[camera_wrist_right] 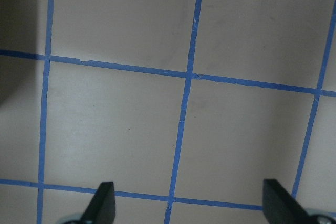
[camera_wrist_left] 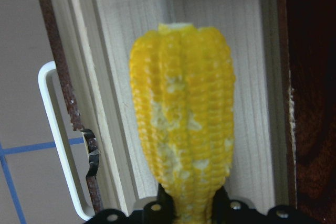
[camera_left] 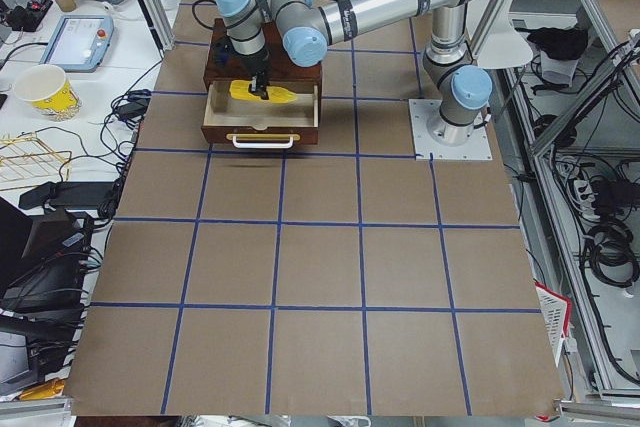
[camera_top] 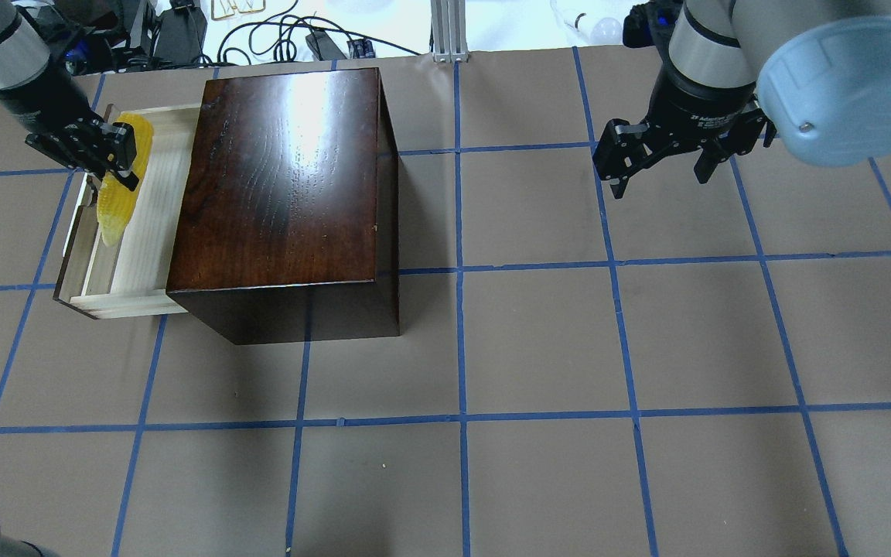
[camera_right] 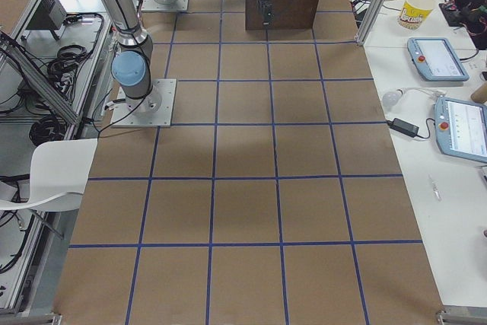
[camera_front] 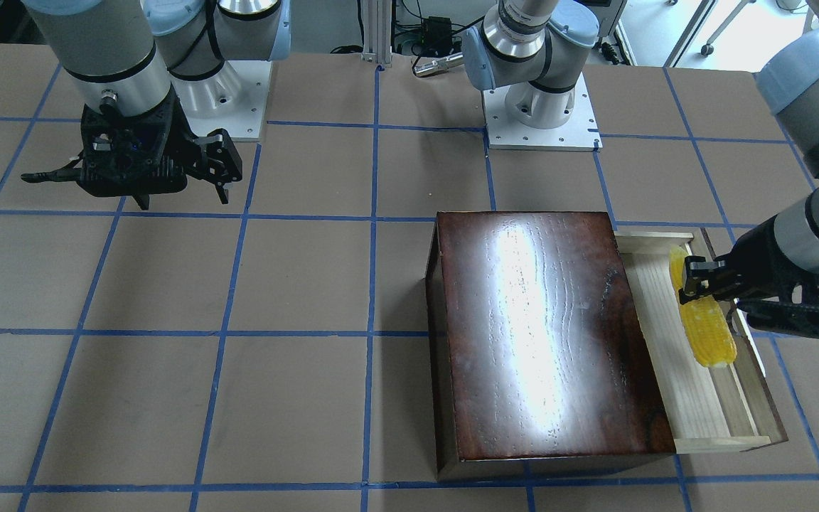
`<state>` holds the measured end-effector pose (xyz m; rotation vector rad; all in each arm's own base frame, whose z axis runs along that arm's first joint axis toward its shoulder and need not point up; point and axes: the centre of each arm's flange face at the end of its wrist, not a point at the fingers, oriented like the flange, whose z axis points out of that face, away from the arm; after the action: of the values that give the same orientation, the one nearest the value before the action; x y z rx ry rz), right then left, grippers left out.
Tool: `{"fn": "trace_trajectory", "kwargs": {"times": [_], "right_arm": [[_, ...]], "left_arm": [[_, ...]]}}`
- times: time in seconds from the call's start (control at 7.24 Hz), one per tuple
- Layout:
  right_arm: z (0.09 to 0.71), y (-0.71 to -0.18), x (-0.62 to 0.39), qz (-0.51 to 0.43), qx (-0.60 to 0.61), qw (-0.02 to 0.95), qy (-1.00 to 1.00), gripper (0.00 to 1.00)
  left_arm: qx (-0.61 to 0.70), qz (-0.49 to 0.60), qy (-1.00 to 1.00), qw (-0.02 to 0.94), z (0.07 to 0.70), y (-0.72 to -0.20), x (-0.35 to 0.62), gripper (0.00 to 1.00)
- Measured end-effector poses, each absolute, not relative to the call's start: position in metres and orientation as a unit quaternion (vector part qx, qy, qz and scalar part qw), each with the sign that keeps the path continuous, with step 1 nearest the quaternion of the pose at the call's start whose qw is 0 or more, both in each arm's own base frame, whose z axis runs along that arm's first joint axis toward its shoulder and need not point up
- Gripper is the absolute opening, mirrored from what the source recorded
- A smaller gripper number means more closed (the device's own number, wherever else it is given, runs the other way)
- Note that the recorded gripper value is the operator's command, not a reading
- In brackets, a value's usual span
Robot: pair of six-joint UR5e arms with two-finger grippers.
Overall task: Open drawer and put corn inside
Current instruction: 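Lower the corn into the drawer with the left gripper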
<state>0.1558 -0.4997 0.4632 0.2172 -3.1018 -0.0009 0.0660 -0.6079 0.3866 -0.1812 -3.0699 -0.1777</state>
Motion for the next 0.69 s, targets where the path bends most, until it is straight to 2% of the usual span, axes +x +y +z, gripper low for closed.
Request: {"fn": "trace_trajectory", "kwargs": {"times": [0.55,0.69], "right_arm": [[0.464,-0.500,0.155,0.000,0.069,0.016,-0.997,1.00],[0.464,-0.500,0.155,0.000,0.069,0.016,-0.998,1.00]], "left_arm": [[-0.051,-0.083,-0.994,0.041,0.351,-0.611,0.072,0.00],[-0.050,-0.086,-0.994,0.042,0.342,-0.615,0.075,0.06]]}}
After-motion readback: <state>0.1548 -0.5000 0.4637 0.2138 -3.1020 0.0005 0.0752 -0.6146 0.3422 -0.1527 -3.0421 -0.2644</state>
